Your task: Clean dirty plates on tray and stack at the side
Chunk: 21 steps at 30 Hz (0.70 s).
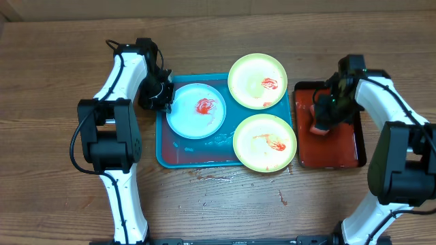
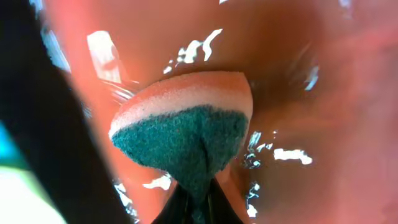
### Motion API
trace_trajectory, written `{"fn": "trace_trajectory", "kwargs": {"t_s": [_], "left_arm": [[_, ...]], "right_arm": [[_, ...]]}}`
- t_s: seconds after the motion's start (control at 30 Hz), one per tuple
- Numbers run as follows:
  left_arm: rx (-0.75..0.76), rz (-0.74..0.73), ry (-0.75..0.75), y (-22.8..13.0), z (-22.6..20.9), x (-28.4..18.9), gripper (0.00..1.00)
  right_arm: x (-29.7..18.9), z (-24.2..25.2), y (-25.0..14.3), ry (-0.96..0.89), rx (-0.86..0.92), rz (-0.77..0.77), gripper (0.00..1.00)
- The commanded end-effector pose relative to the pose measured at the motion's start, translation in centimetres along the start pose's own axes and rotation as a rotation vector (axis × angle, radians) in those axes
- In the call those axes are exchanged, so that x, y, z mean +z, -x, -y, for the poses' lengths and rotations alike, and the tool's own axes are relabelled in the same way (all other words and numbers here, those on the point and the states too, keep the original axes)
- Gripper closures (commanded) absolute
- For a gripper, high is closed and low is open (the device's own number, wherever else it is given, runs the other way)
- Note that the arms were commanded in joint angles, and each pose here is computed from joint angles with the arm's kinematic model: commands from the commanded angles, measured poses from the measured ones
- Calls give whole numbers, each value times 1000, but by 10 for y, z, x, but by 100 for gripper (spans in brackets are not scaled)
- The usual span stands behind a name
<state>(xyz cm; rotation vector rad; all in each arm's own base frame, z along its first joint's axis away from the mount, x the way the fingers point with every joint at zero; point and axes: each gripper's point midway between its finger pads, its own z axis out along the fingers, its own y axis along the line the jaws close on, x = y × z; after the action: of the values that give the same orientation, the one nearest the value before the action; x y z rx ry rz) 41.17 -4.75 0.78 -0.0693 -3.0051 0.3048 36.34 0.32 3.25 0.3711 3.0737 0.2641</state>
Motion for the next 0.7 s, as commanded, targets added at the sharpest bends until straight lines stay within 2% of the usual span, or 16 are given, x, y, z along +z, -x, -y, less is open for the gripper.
{"fn": "trace_trajectory", "kwargs": {"t_s": [0.0, 0.1, 0.3, 0.43, 0.67], "left_arm": [[-16, -33, 19, -4, -1, 16, 96], [-15, -32, 19, -3, -1, 16, 96], [-4, -30, 19, -3, -1, 16, 96], [-3, -26, 19, -2, -1, 16, 96], [-2, -19, 19, 0, -1, 16, 96]], "right_arm": [[-54, -19, 21, 50, 1, 127, 96], [-65, -16, 18, 28, 14, 125, 96], [-57, 10, 6, -131, 41, 90, 96], [-43, 20, -3, -213, 44, 76, 96], [-8, 21, -13, -218, 25, 65, 96]]}}
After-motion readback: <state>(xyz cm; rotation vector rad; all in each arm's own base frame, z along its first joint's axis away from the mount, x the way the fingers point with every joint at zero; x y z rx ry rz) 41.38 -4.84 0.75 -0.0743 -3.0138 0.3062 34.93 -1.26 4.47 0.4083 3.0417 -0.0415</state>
